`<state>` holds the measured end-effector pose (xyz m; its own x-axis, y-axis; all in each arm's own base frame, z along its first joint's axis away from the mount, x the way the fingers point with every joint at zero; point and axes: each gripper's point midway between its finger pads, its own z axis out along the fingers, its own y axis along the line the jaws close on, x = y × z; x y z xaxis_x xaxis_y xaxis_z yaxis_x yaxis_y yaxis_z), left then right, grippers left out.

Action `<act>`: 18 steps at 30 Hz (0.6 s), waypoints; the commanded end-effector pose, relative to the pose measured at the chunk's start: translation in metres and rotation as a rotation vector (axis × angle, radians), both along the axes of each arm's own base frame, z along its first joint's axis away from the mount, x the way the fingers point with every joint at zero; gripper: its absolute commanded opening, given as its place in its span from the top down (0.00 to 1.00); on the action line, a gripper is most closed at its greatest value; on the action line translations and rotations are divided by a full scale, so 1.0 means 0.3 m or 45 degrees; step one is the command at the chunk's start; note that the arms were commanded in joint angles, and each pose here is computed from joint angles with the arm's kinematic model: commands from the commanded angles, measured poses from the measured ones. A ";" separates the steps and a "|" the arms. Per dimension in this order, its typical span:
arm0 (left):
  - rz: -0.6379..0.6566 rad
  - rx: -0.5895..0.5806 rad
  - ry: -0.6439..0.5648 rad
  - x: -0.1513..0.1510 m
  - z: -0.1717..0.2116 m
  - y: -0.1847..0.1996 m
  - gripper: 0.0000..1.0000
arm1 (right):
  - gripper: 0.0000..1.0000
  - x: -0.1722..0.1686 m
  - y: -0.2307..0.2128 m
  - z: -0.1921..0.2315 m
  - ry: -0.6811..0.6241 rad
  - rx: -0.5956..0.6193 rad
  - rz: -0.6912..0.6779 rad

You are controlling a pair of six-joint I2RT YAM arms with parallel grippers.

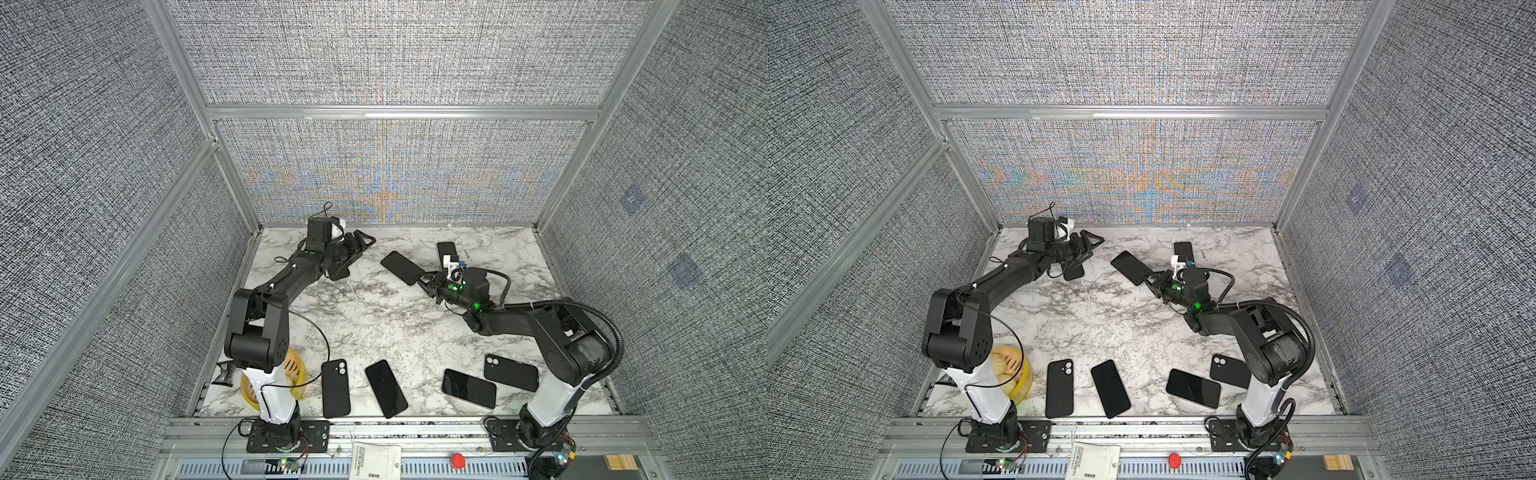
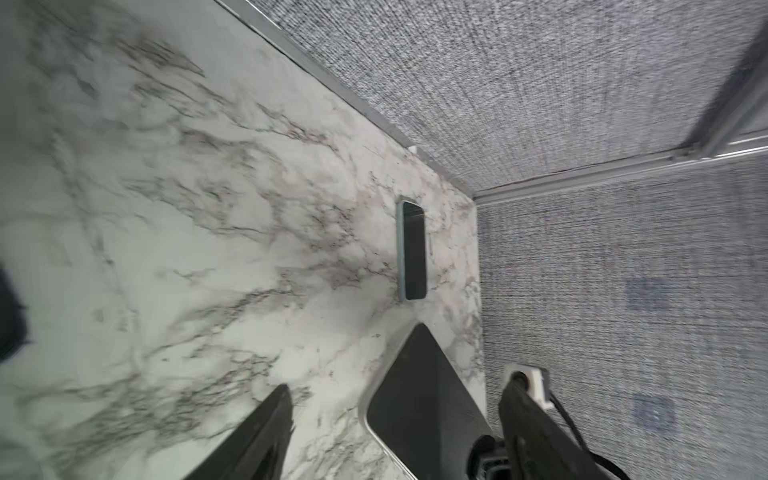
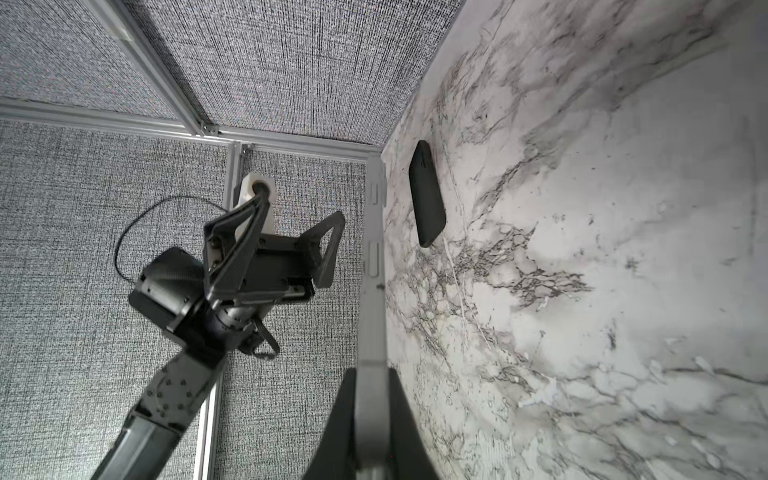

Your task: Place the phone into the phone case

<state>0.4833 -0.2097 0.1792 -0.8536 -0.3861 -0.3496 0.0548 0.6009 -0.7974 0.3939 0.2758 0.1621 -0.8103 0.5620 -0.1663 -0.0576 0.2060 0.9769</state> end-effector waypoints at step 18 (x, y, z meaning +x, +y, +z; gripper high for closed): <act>-0.153 0.550 0.089 0.358 -0.274 0.311 0.16 | 1.00 -0.099 0.044 0.033 -0.154 -0.279 0.239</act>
<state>0.5905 -0.1182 0.1070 -0.9056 -0.1594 -0.3930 0.0588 0.8705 -0.4886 0.3691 0.2867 0.1663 -0.8696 0.3895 -0.3035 -0.1609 0.3576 0.9199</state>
